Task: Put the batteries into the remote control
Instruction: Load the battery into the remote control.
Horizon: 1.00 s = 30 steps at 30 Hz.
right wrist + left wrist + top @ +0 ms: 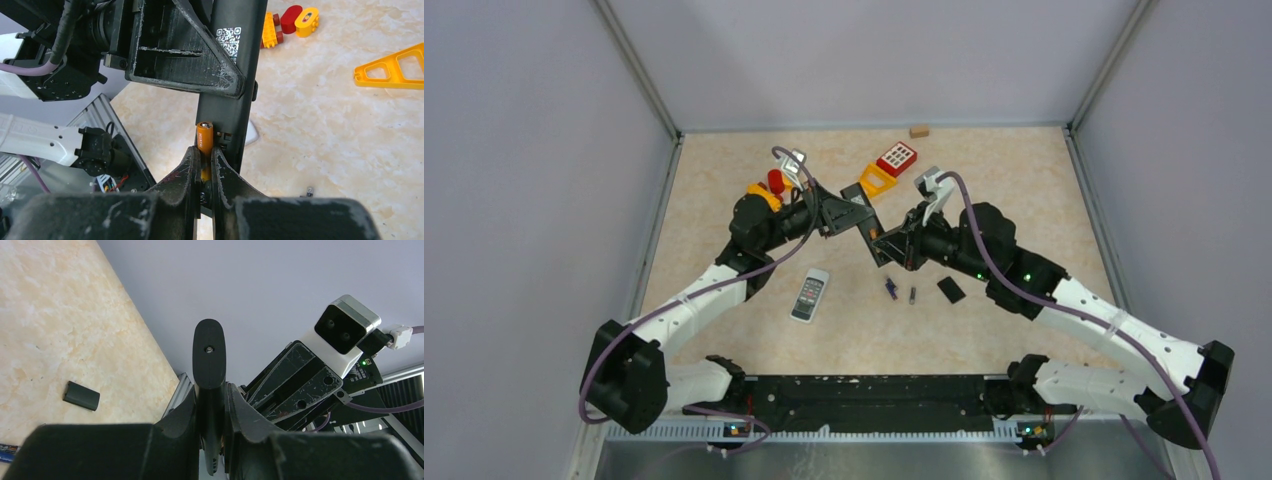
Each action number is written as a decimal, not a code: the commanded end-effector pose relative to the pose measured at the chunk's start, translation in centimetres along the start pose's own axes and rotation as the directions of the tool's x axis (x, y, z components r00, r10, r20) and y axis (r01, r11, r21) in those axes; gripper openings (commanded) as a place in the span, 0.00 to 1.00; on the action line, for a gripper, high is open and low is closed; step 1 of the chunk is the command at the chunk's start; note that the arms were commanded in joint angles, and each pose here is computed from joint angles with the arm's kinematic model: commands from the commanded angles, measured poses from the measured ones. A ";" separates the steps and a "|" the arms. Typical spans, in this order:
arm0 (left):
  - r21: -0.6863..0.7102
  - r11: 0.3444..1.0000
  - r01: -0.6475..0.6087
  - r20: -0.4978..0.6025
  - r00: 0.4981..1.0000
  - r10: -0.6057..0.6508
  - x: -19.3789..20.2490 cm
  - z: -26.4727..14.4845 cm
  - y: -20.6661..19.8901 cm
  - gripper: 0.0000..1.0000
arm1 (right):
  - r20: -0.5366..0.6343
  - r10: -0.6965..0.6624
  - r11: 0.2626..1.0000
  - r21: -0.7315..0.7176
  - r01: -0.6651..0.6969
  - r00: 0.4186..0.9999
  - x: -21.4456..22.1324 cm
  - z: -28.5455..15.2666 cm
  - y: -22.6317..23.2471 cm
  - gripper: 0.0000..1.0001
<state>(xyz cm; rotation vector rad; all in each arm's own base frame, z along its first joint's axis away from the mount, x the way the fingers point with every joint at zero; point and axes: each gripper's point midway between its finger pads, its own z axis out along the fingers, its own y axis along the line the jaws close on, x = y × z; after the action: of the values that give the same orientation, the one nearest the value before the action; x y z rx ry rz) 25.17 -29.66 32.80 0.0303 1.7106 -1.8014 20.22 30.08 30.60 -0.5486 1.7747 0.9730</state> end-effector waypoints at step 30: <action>0.109 0.990 -0.087 0.011 0.996 0.086 -1.0 -0.1 -4.1 0.00 | -0.001 -0.036 0.999 0.020 0.036 0.999 -1.1 -0.8 0.2 0.28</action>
<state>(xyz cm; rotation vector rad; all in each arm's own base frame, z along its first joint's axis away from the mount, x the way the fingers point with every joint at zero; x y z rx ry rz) 25.10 -29.68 32.43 0.0454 1.7251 -1.7907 19.39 30.13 30.07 -0.6242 1.7863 0.9670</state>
